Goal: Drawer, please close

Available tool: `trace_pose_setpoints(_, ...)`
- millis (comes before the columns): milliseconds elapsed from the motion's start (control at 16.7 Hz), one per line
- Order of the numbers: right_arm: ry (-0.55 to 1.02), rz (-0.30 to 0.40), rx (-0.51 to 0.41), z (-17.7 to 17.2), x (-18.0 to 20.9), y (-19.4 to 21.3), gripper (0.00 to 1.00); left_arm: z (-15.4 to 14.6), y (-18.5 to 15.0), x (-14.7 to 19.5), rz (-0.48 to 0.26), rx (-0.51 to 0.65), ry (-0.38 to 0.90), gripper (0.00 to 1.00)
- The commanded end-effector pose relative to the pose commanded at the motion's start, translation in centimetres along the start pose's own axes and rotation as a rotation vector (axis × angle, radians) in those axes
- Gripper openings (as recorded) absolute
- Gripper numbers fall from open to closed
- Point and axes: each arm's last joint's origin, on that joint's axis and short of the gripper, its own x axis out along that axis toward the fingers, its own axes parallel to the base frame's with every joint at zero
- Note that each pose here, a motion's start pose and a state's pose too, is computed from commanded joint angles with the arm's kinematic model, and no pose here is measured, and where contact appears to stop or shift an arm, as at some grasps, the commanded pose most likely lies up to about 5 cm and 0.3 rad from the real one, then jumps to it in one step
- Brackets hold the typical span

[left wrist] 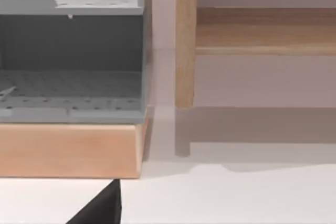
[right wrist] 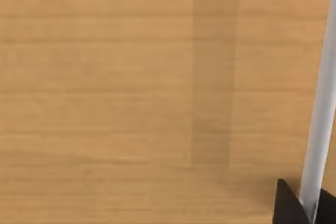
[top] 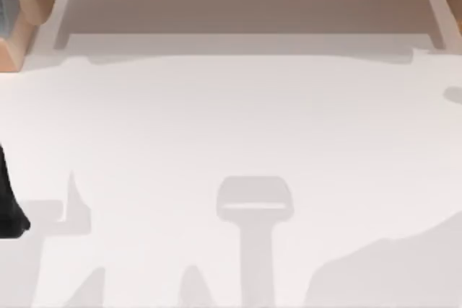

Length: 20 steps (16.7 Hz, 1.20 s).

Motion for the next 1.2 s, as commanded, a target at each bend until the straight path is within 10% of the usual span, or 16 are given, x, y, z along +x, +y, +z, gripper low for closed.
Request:
trace_pose_setpoints(240, 0.001, 0.001, 0.001, 0.03, 0.07, 0.05, 0.00, 0.00, 0.00, 0.00, 0.000, 0.000, 0.000, 1.00)
trace_pose_setpoints(1020, 0.001, 0.001, 0.001, 0.03, 0.07, 0.05, 0.98, 0.00, 0.00, 0.00, 0.000, 0.000, 0.000, 1.00)
trace_pose_setpoints(1200, 0.001, 0.001, 0.001, 0.03, 0.07, 0.05, 1.00, 0.00, 0.00, 0.00, 0.000, 0.000, 0.000, 1.00)
